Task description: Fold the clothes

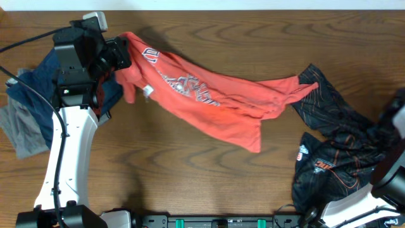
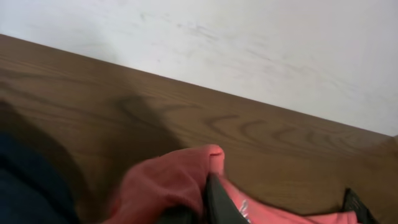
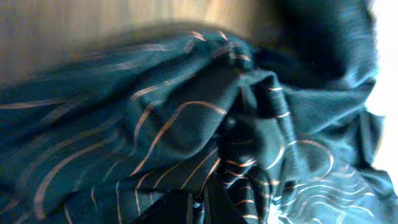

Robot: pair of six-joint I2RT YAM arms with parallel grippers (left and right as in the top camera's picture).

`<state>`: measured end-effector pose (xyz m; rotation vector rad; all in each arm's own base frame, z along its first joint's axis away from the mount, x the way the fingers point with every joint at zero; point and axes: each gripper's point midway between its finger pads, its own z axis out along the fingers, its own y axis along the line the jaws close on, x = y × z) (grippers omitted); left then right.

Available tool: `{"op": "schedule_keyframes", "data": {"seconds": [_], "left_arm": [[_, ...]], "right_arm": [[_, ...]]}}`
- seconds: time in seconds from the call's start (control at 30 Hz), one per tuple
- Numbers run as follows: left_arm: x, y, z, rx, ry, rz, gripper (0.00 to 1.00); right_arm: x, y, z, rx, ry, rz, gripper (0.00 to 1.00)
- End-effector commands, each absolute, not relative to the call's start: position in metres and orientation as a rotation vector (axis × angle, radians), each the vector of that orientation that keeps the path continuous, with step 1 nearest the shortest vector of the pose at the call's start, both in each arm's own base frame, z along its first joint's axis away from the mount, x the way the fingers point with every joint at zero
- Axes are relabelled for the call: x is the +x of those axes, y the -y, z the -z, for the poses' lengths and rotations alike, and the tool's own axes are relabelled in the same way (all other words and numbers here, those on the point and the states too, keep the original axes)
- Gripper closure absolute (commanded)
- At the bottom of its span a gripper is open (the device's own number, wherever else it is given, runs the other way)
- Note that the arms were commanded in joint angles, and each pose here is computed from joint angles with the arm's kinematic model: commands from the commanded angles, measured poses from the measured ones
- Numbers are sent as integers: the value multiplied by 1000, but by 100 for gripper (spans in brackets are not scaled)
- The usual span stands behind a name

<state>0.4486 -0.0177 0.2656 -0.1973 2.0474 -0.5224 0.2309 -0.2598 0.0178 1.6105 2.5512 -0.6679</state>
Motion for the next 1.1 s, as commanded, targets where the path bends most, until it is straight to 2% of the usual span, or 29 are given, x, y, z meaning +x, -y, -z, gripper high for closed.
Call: {"op": "schedule_keyframes", "data": {"seconds": [0.0, 0.1, 0.17, 0.2, 0.27, 0.33, 0.5, 0.6, 0.77, 0.97, 1.07], "left_arm": [[451, 14, -292, -162, -1986, 485, 94], [451, 15, -291, -163, -1994, 487, 94], [450, 17, -288, -163, -2006, 491, 94], [449, 17, -286, -167, -2015, 491, 94], [447, 17, -282, -172, -2030, 493, 94], [446, 17, -280, -176, -2042, 494, 94], [443, 18, -274, -185, -2069, 498, 94], [440, 18, -268, -194, -2094, 501, 94], [436, 18, -262, -205, -2124, 504, 94], [436, 18, -262, -205, -2123, 503, 94], [437, 18, -262, -204, -2122, 503, 94]], "right_arm": [[270, 255, -38, 1529, -2521, 413, 97], [307, 240, -63, 1333, -2538, 226, 87], [337, 214, -82, 1101, -2569, 59, 76], [350, 197, -89, 971, -2589, -24, 73], [368, 157, -97, 699, -2641, -172, 71], [371, 132, -94, 564, -2699, -196, 71], [370, 68, -63, 265, -2849, -243, 79], [361, 44, -36, 192, -2940, -259, 84], [357, 37, 1, 163, -3025, -215, 87], [359, 77, 30, 315, -3042, 49, 87], [354, 121, 35, 478, -3010, 301, 85]]}}
